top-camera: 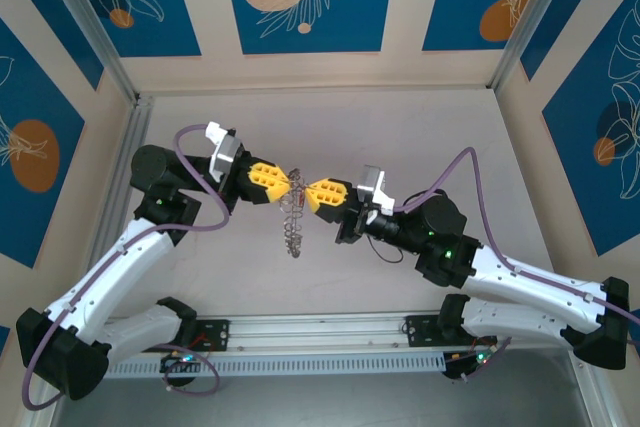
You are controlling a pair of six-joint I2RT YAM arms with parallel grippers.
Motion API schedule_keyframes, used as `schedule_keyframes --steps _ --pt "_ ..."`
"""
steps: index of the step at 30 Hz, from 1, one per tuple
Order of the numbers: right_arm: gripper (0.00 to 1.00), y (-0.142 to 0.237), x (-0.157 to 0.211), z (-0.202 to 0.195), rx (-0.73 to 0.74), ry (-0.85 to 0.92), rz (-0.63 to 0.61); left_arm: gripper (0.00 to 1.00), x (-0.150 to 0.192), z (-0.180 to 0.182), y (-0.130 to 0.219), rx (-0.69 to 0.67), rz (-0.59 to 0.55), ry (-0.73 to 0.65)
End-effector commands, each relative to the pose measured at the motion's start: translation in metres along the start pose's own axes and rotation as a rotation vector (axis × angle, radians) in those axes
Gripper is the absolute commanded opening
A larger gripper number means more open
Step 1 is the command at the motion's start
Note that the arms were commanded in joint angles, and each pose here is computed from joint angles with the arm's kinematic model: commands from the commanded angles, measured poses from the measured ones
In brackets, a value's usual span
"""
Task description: Put the keys on the keyring
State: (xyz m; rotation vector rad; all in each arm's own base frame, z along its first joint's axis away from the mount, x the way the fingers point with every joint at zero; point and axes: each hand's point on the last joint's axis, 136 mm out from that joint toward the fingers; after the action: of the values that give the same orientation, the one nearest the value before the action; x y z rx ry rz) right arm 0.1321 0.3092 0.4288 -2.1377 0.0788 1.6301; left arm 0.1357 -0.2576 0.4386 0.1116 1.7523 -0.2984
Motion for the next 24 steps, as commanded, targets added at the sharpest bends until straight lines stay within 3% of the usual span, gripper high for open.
schedule_keyframes --steps 1,24 --pt "0.00 -0.0041 -0.0219 -0.0044 0.005 -0.002 -0.057 0.00 -0.0051 -0.0085 0.0021 0.004 -0.003 -0.051" --pt "0.00 -0.0077 -0.0186 -0.0021 -0.021 -0.017 -0.048 0.00 -0.0046 -0.0101 0.0021 0.005 0.000 -0.049"
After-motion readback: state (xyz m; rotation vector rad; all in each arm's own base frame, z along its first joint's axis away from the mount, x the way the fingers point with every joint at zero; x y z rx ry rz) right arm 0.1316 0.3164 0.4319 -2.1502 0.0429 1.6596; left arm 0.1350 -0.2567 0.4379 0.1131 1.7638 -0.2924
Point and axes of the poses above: each hand's point on the last joint's axis, 136 mm out from that joint toward the fingers, its own y axis back along the fingers, its own z axis along the line the jaws close on, x = y × z, and after that the axes turned 10 degrees about y, right-handed
